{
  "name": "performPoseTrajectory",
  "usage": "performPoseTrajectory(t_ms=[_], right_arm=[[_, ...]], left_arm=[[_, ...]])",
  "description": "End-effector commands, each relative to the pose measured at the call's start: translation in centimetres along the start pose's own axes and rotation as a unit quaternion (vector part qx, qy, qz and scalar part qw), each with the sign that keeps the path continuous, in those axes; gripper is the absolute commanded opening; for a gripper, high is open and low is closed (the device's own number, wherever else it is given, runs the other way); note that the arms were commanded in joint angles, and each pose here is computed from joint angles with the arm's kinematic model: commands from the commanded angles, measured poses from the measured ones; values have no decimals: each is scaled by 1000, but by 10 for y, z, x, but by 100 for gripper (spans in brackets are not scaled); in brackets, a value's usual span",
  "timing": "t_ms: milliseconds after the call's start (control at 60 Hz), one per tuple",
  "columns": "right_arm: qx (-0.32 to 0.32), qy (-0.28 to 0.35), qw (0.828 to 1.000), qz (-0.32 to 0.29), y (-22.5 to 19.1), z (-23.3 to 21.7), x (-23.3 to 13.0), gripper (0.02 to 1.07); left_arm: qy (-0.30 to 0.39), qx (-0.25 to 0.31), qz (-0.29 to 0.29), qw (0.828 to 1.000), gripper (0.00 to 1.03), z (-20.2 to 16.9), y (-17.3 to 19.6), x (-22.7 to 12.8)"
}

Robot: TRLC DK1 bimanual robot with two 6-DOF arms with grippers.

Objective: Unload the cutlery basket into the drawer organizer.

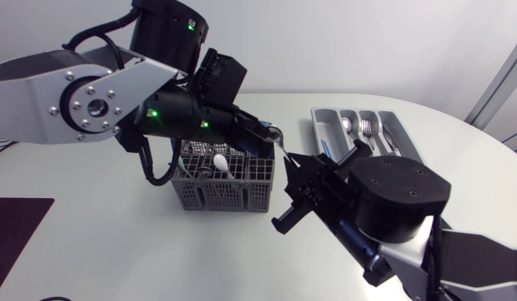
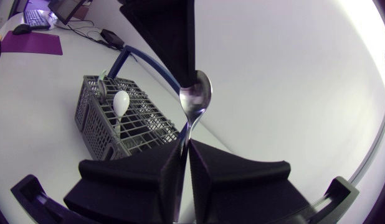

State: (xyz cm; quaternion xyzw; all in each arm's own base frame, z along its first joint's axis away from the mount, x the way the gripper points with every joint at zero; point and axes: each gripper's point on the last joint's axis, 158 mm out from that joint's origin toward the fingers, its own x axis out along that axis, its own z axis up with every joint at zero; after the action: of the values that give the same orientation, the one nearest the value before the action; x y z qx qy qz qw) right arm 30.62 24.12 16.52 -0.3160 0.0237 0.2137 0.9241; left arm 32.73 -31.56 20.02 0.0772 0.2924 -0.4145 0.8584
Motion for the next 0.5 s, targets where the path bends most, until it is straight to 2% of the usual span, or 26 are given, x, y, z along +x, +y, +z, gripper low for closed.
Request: performPoseTrajectory(t_ms=[0,483], right_arm=[[-2,11,1000,-3,0,-9,1,11],[-1,16,1000,-8,-4,-13,1,8]], left_arm=[[2,-12,-6,1000,4,-2,-5,2],[0,-10,-6,1000,5,-1,-5,0]])
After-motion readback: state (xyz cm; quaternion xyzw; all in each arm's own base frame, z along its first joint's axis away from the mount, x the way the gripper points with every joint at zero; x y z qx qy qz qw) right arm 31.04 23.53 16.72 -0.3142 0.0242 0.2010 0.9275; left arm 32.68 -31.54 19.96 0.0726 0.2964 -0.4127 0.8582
